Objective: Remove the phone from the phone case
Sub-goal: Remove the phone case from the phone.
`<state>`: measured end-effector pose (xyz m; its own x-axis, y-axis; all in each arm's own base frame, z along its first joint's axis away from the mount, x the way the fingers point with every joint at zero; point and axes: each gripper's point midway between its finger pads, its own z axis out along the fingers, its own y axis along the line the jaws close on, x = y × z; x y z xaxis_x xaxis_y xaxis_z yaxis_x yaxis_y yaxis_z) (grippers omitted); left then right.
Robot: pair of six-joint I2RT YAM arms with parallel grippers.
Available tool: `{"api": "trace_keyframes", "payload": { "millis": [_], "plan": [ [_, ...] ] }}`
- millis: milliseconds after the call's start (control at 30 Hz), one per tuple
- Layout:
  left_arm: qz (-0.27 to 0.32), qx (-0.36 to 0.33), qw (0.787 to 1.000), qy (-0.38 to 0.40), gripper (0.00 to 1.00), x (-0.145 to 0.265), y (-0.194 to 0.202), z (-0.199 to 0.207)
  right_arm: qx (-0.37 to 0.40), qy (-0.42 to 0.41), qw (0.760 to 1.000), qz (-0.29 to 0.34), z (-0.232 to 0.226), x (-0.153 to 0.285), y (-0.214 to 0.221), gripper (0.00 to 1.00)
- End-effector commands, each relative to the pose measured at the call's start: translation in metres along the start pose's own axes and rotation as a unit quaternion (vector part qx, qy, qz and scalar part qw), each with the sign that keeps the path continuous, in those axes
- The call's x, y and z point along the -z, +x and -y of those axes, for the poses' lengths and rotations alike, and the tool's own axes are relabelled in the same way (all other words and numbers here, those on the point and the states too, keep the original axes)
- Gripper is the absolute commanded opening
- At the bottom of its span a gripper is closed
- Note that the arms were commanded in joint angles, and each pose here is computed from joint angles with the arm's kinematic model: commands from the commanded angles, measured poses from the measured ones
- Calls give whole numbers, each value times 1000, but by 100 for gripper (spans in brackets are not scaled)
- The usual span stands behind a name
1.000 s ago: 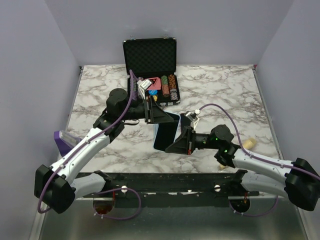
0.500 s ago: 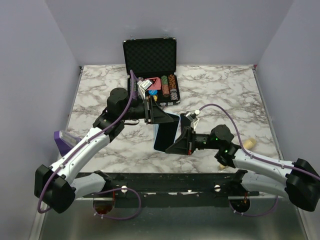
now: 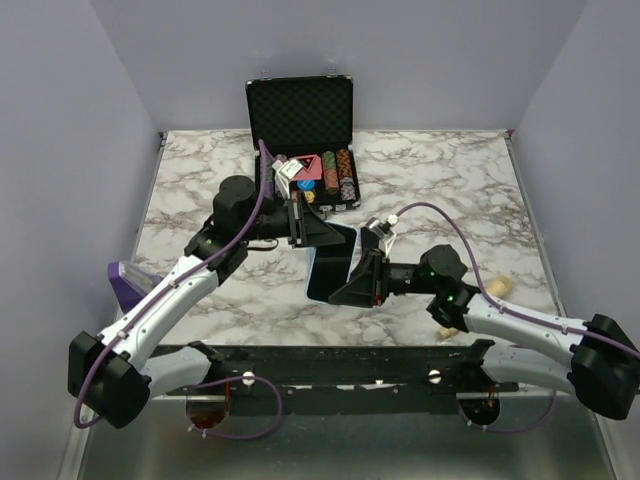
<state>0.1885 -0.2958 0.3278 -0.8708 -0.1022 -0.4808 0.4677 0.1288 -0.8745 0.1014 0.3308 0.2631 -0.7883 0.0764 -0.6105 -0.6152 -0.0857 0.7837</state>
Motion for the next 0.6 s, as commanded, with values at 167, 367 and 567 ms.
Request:
{"api": "trace_keyframes", "payload": {
  "millis": [167,367,567],
  "plan": [
    [65,13,997,29,0,7,-21,32,46,-47,997,32,-27,6,-12,39],
    [55,43,996,58,0,9,-17,35,57,-64,996,32,-33,11,-8,28],
    [29,85,991,96,0,11,-6,42,119,-112,986,21,-52,13,-7,1]
  ]
}}
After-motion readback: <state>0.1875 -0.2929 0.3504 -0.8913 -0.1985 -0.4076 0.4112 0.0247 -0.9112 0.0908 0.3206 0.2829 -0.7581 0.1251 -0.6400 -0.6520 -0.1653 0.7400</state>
